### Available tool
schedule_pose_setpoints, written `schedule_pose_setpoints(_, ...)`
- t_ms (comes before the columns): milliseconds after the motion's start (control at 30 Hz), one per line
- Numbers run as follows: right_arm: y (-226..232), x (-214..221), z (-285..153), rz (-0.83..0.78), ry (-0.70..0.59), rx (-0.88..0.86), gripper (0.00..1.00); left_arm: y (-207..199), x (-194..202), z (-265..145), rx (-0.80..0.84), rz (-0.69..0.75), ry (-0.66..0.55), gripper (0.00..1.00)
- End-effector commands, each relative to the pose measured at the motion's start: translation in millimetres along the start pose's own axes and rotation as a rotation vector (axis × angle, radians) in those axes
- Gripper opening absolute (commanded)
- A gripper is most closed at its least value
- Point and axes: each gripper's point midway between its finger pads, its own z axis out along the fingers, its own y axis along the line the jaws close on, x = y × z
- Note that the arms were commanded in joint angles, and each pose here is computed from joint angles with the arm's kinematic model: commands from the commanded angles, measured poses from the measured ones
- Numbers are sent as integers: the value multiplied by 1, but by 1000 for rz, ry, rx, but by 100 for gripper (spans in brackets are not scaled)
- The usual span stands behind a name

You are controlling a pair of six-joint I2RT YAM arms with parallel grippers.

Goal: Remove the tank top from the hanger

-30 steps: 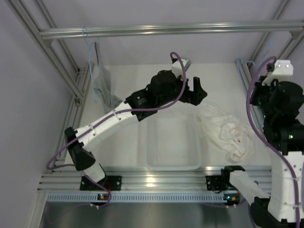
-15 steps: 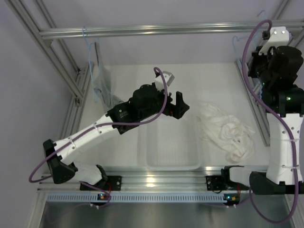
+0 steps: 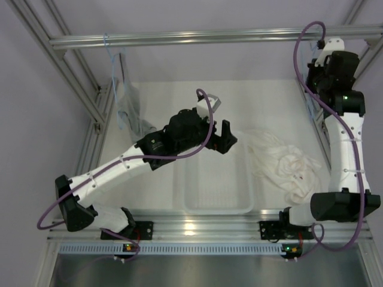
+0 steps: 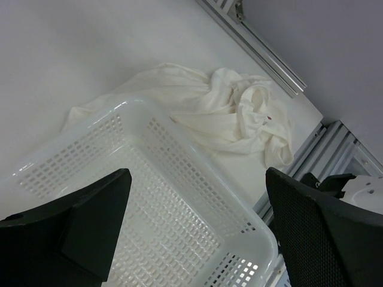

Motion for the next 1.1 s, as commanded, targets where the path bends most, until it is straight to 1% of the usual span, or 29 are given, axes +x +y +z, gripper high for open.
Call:
schedule_pose_setpoints(0,-14,-8,-8,0,-83,50,0,-14,-14,-2,58,6,-33,99)
schedule_pose_setpoints(67,-16,1,-9,-4,-77,53,0,-23,-22,2,90,3,-38,99)
schedule_pose_setpoints(100,-18,6,-11,0,-75,58,0,-28,-16,9,121,1,-9,99)
schedule_pose_setpoints(167,-17,10,-14,0,-71,50,0,-33,-16,13,137,-1,-2,99)
schedule_pose_setpoints(367,-22,3,-24,10,-98,71,0,-37,-12,18,159,-19,19,99)
schedule_pose_setpoints(400,-25,2,-26,25,-101,86,13,-38,-11,19,161,-20,20,99)
schedule_pose_setpoints(467,-25,2,-29,33,-104,90,28,-39,-13,21,166,-22,17,99)
schedule_pose_setpoints(500,-26,3,-30,44,-105,97,42,-39,-11,26,166,-19,24,99)
schedule_pose_setpoints(533,-30,0,-35,50,-116,119,44,-43,-16,27,175,-19,16,99)
schedule_pose_setpoints(567,-31,-1,-38,51,-121,123,45,-46,-15,30,192,-19,23,99)
schedule_pose_setpoints(633,-35,-6,-49,62,-148,143,49,-51,-10,40,215,-21,45,99)
schedule_pose_setpoints(667,-37,-7,-53,68,-153,153,54,-58,-16,42,237,-21,34,99)
schedule_pose_setpoints(700,-39,-10,-63,84,-171,165,63,-65,-10,50,272,-16,51,99)
schedule_pose_setpoints(733,-40,-11,-69,89,-179,169,65,-70,-9,55,291,-11,54,99)
schedule_pose_setpoints(767,-40,-12,-76,96,-188,175,73,-76,-9,57,314,-2,53,99)
schedule_pose_setpoints(800,-43,-11,-92,113,-197,195,96,-90,-6,65,367,25,57,99)
schedule_pose_setpoints(833,-44,-11,-100,120,-202,204,99,-95,-3,71,384,43,59,99)
schedule_pose_setpoints(867,-45,-11,-110,126,-212,211,99,-98,0,77,392,63,61,99)
schedule_pose_setpoints(900,-46,-11,-130,136,-244,223,99,-103,9,91,403,103,74,99)
schedule_pose_setpoints(967,-46,-8,-147,141,-269,227,99,-108,18,102,427,129,90,99)
schedule_pose_setpoints(1000,-45,-11,-167,143,-310,228,99,-109,30,114,438,149,107,99)
schedule_pose_setpoints(1033,-45,-10,-177,144,-323,230,99,-112,36,119,452,162,112,99)
schedule_pose_setpoints(1067,-43,-8,-186,144,-338,226,99,-115,38,125,458,184,94,99)
